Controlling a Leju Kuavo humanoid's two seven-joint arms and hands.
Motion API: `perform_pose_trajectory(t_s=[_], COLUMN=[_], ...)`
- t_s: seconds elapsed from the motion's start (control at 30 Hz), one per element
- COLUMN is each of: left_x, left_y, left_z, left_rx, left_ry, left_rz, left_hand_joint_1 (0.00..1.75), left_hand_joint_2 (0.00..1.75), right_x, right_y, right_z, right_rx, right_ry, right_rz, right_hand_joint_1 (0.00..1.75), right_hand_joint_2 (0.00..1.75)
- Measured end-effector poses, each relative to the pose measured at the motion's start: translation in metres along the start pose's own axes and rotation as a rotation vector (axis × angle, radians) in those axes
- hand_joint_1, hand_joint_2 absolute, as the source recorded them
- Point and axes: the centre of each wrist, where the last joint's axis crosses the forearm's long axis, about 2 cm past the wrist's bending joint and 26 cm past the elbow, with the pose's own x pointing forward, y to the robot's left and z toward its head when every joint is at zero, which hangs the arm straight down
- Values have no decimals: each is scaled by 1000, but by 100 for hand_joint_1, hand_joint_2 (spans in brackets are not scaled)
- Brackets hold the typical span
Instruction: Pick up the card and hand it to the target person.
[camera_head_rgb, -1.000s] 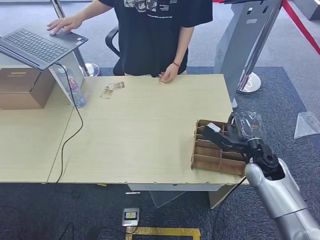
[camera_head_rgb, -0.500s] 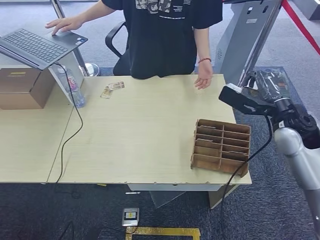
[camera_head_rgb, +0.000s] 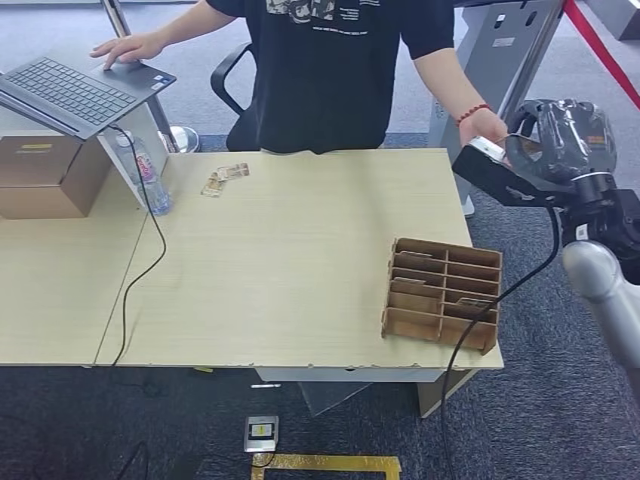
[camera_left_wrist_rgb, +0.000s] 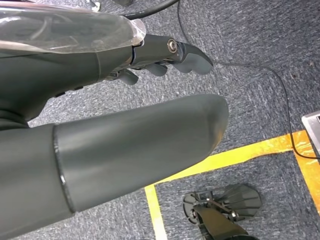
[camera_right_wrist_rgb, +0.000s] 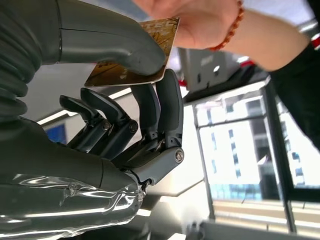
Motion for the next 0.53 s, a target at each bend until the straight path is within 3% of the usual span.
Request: perform_pose_trajectory(t_s=[0.2,0.4,0.43,0.47,0.5,0.53], left_x=[1,1,1,1,1,1], left_y=[-1,-1,-1,-1,-1,-1], left_z=[0,0,0,0,0,0], left_rx=[8,14,14,14,14,14], left_ry=[0,7,9,11,12,12], left_rz=[7,11,11,11,11,11], left_hand_joint_1=[0,0,0,0,0,0], left_hand_joint_2=[0,0,0,0,0,0], right_x=[14,29,31,33,34,35], right_y=[22,45,48,52,55,56], right_z=[-3,-8,-9,-9,-10,-10], right_rx=[-12,4,11,19,29,33], right_ry=[0,-21,-24,-27,-29,-30], right_rz=[226,306,309,310,309,309], right_hand_joint_1=[175,175,166,141,98,72], right_hand_joint_2=[175,175,175,175,175,175])
